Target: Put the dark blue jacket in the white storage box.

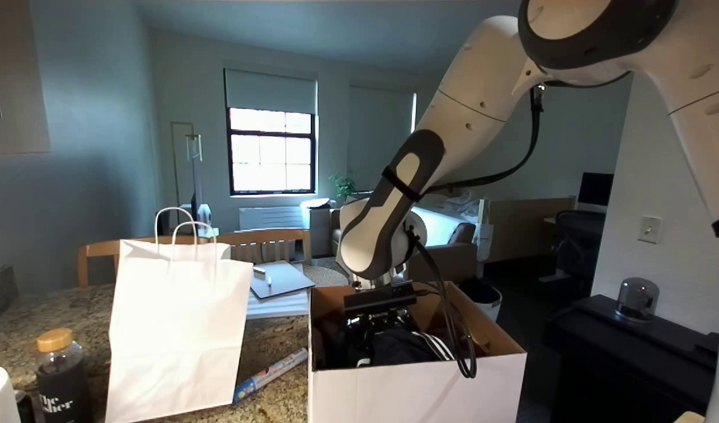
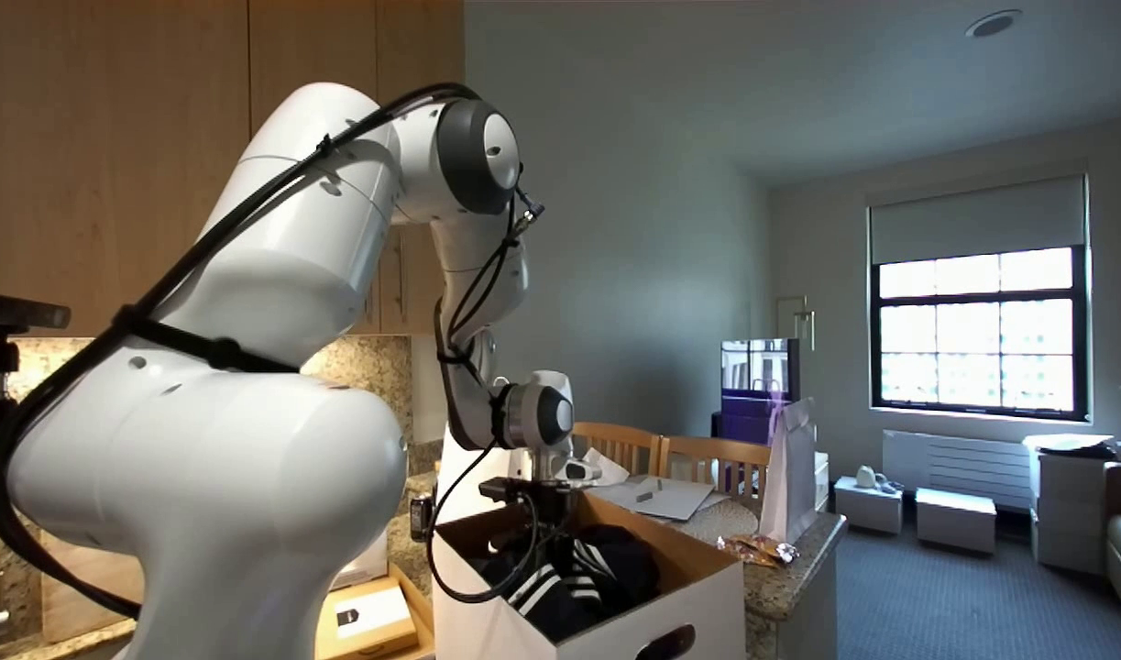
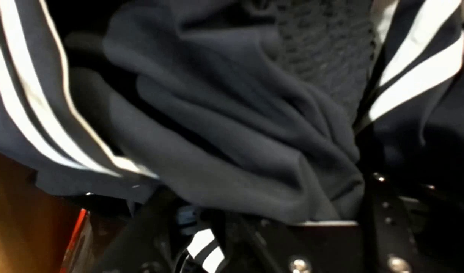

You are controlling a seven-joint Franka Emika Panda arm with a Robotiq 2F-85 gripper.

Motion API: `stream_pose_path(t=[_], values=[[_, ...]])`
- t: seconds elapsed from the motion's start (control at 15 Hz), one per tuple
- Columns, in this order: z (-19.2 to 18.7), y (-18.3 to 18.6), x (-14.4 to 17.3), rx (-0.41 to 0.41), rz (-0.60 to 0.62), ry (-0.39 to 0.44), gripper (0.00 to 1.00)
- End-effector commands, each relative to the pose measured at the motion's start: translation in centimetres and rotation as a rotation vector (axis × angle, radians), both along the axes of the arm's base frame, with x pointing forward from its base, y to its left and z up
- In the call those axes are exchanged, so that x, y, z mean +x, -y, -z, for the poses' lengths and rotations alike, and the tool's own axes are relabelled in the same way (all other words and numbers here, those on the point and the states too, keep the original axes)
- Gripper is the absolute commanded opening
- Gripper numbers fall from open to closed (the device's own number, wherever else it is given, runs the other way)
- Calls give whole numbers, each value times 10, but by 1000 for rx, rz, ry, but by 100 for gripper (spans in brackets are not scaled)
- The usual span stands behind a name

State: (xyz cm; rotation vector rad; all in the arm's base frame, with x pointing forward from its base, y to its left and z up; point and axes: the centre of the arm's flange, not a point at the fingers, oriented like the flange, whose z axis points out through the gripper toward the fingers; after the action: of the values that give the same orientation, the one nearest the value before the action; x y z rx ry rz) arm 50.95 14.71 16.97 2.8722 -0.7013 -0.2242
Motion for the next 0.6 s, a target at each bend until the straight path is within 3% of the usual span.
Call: stream_pose_path(t=[0.0, 0.27, 0.53], values=[[-8, 25, -38, 3, 84, 19, 95], [-11, 47, -50, 15, 139, 54, 100], [-38, 48, -46, 52, 87, 124, 100]])
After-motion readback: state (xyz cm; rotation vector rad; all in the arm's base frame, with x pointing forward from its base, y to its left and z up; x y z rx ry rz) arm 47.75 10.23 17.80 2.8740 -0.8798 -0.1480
